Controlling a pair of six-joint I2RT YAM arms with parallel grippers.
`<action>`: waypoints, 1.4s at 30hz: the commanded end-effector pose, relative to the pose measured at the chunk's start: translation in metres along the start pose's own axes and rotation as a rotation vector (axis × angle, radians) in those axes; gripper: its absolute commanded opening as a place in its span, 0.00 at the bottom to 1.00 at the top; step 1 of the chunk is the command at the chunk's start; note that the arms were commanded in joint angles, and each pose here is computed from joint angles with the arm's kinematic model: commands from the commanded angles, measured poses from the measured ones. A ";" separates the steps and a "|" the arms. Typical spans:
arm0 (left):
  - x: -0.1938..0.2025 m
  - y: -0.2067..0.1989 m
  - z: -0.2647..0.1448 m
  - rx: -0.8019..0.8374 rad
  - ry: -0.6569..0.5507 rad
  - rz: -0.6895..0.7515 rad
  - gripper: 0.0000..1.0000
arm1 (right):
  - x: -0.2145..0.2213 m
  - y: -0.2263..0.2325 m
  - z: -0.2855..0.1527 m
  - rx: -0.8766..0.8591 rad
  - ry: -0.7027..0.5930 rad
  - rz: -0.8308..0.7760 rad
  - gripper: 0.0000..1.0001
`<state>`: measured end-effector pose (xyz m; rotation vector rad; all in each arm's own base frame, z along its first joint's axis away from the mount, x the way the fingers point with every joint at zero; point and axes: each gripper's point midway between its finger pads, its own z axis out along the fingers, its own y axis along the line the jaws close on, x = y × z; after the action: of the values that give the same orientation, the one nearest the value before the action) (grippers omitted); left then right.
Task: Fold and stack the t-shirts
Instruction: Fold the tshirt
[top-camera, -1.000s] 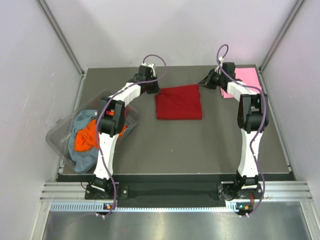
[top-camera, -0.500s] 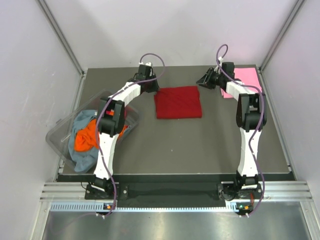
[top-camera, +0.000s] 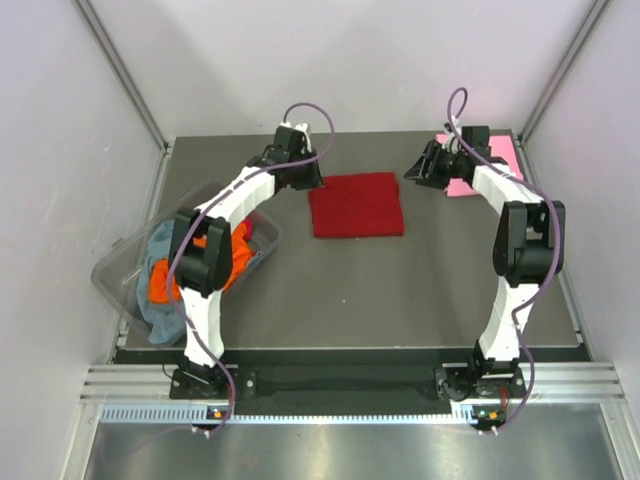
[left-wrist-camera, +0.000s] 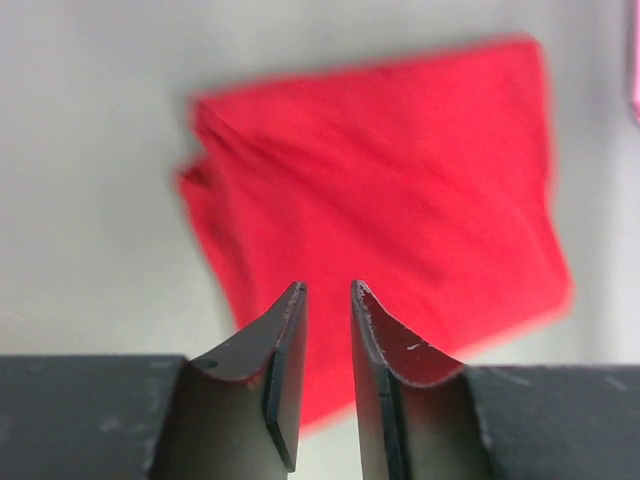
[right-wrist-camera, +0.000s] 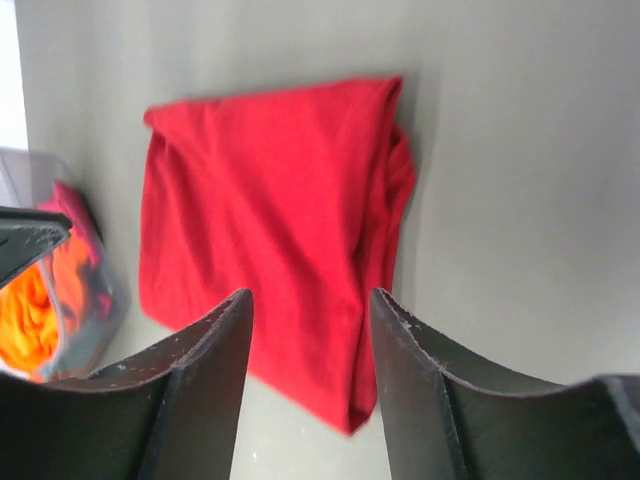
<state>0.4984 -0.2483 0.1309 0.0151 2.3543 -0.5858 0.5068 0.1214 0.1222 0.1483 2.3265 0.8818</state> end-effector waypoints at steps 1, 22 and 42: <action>0.019 -0.023 -0.014 0.076 0.024 0.039 0.27 | 0.024 0.011 -0.017 -0.014 0.075 -0.072 0.50; 0.126 -0.006 -0.011 -0.078 0.261 0.010 0.27 | 0.125 -0.019 0.003 0.001 0.288 -0.063 0.49; 0.114 0.018 -0.024 -0.228 0.236 0.023 0.37 | 0.139 -0.013 -0.001 -0.029 0.291 -0.046 0.40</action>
<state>0.3910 -0.2445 0.0525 0.0302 2.6732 -0.3512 0.4001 0.1488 0.0324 -0.0003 2.6004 0.9759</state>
